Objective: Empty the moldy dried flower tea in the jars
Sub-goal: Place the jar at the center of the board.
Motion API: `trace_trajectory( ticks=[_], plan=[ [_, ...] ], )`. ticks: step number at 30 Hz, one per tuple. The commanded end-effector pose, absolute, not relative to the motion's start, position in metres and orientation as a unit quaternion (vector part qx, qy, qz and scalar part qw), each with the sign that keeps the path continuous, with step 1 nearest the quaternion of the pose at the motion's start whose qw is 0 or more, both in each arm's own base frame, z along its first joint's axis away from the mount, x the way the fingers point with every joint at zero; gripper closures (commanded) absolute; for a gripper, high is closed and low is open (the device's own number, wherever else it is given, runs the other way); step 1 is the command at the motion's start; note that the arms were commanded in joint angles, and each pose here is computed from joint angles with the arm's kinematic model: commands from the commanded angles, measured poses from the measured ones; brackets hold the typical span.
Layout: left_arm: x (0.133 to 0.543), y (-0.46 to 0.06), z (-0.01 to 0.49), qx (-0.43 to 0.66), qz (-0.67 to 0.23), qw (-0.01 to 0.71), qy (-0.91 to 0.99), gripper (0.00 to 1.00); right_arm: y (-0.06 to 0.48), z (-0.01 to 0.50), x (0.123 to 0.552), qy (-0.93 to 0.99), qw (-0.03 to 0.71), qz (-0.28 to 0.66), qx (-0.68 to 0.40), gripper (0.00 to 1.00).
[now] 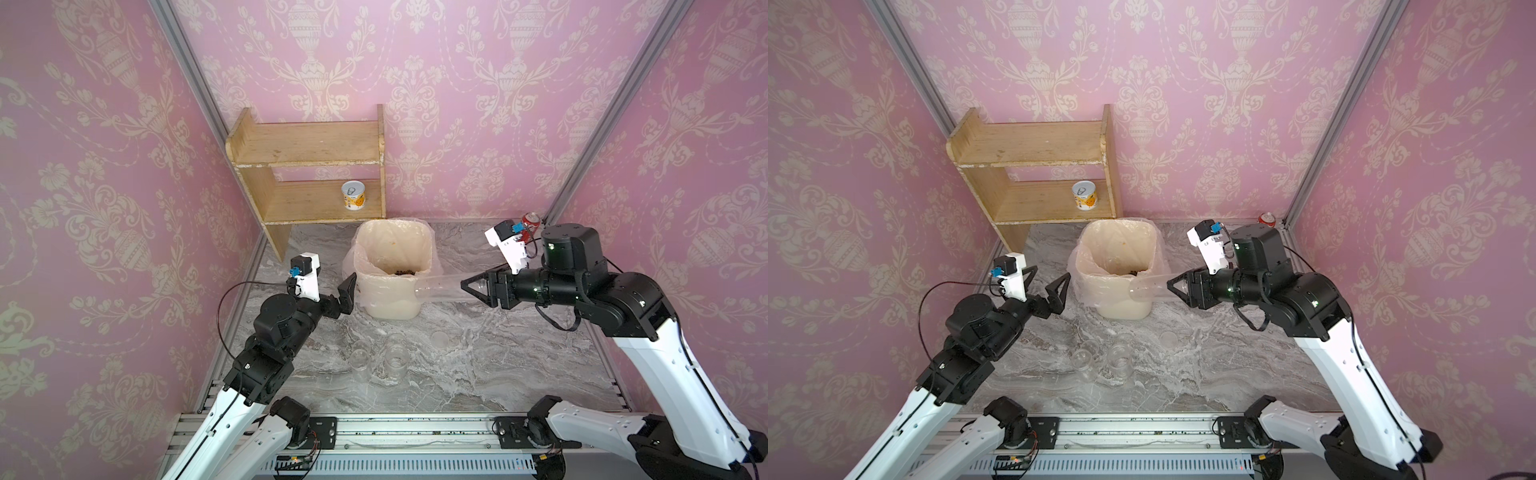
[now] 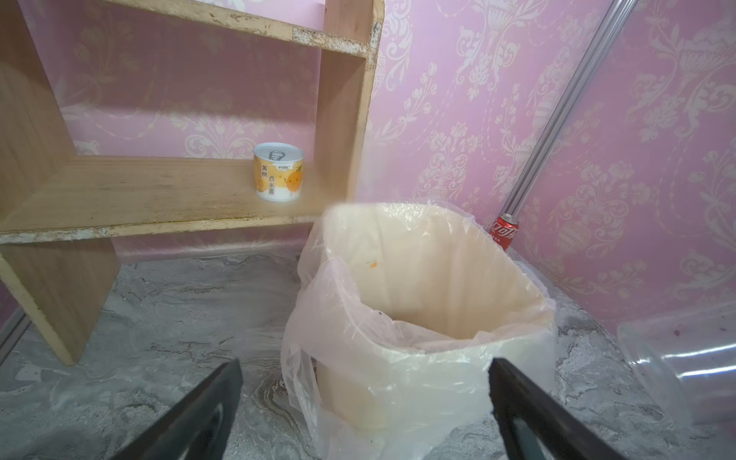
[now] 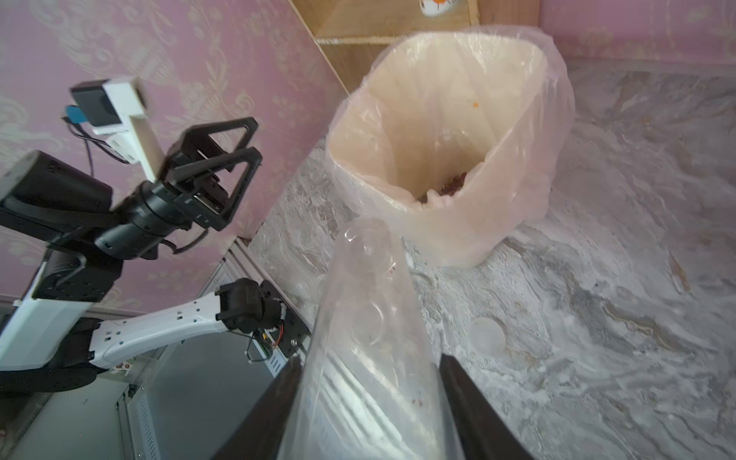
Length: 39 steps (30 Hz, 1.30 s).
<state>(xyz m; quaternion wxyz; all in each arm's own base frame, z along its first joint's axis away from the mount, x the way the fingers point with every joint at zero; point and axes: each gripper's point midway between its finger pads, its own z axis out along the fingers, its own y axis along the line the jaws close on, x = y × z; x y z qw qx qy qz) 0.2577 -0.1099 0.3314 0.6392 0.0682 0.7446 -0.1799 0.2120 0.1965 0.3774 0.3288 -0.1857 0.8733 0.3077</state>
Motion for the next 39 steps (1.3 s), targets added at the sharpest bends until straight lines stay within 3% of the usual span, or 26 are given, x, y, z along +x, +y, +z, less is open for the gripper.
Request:
trace_trajectory(
  ticks=[1, 9, 19, 39],
  plan=[
    [0.249, -0.108, 0.303, 0.105, -0.154, 0.621, 0.762, 0.01, 0.181, 0.335, 0.206, 0.913, 0.263, 0.240, -0.199, 0.60],
    [0.247, -0.103, 0.287, 0.091, -0.153, 0.618, 0.766, 0.01, 0.175, 0.268, 0.211, 0.953, 0.171, 0.153, -0.199, 0.59],
    [0.253, -0.094, 0.274, 0.080, -0.121, 0.616, 0.774, 0.01, 0.183, 0.206, 0.196, 0.967, 0.106, 0.103, -0.208, 0.59],
    [0.257, -0.097, 0.262, 0.094, -0.113, 0.607, 0.781, 0.01, 0.208, 0.145, 0.194, 0.970, 0.078, 0.036, -0.228, 0.59]
  ],
)
